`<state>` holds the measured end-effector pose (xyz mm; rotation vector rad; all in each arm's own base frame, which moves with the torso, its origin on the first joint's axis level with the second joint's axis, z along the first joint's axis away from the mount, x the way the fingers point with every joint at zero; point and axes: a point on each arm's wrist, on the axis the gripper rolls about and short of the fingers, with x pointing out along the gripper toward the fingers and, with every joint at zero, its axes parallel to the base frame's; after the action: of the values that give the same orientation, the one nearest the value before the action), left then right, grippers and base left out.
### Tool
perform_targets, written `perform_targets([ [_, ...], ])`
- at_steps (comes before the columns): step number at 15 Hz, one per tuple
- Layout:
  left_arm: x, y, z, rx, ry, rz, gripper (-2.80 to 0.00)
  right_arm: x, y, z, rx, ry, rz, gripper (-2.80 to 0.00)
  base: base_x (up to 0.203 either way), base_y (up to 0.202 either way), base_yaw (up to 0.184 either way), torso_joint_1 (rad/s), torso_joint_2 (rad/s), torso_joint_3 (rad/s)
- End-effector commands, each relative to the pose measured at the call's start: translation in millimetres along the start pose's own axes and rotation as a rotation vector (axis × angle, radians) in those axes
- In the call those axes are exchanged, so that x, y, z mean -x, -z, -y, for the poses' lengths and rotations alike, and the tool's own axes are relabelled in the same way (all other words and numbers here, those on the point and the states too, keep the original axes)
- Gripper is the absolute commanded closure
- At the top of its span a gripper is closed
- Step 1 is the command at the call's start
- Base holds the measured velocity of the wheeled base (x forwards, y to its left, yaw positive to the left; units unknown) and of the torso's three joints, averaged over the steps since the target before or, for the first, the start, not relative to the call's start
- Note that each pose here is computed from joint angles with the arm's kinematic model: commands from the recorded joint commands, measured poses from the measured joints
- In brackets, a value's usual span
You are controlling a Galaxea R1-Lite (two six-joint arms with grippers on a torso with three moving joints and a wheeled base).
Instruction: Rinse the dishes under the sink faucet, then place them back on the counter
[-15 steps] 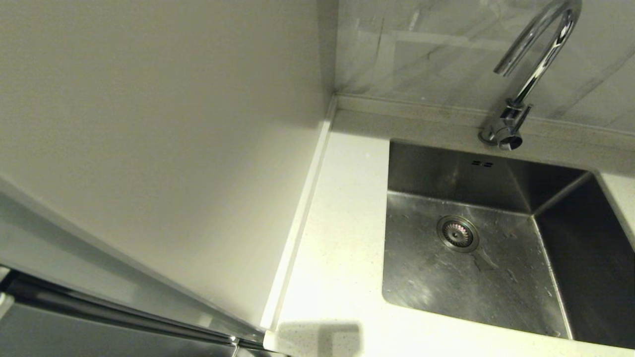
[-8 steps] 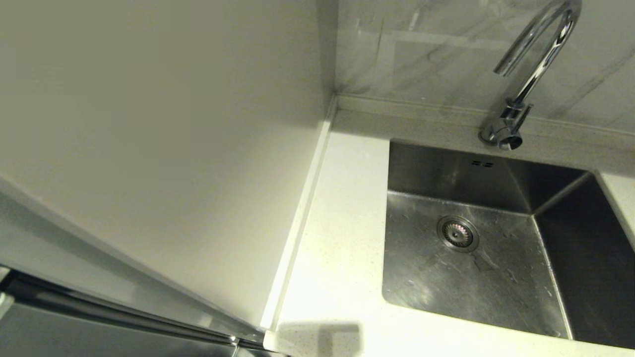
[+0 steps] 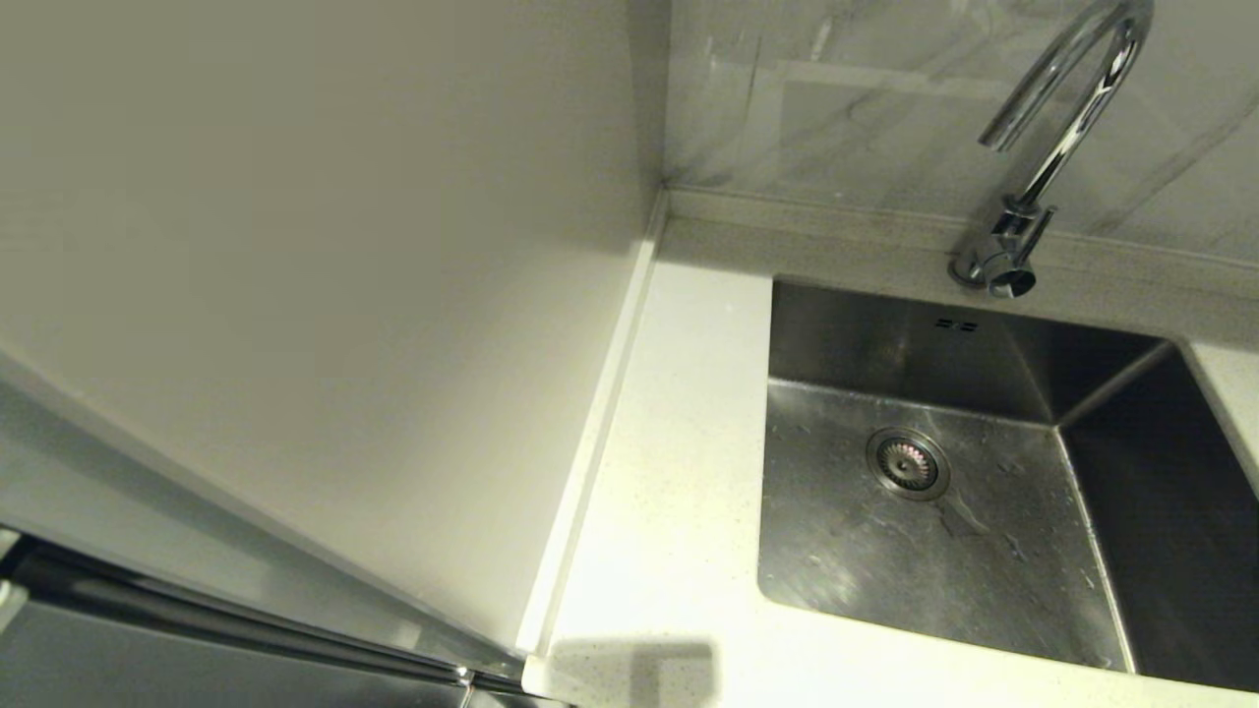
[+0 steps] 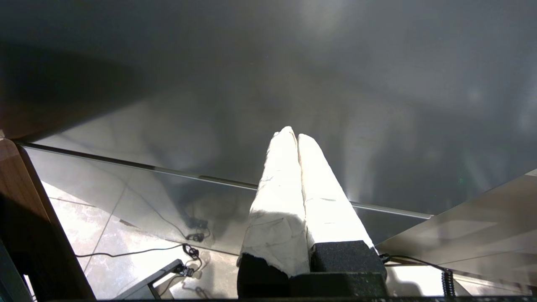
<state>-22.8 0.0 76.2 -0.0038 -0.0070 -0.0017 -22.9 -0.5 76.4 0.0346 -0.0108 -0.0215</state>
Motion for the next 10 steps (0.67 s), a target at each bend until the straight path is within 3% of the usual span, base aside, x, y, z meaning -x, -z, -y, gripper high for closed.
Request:
perform_targets([
  [1, -0.2, 0.8, 0.0, 0.001, 0.0, -0.002, 0.0, -0.2, 0.3, 0.0, 0.001, -0.002, -0.002, 0.0, 0.0, 0.0, 0.0, 0.0, 0.0, 0.0],
  [10, -0.2, 0.7, 0.0, 0.001, 0.0, -0.003, 0.0, -0.1, -0.2, 0.0, 0.001, -0.002, 0.0, 0.0, 0.0, 0.0, 0.0, 0.0, 0.0, 0.0],
])
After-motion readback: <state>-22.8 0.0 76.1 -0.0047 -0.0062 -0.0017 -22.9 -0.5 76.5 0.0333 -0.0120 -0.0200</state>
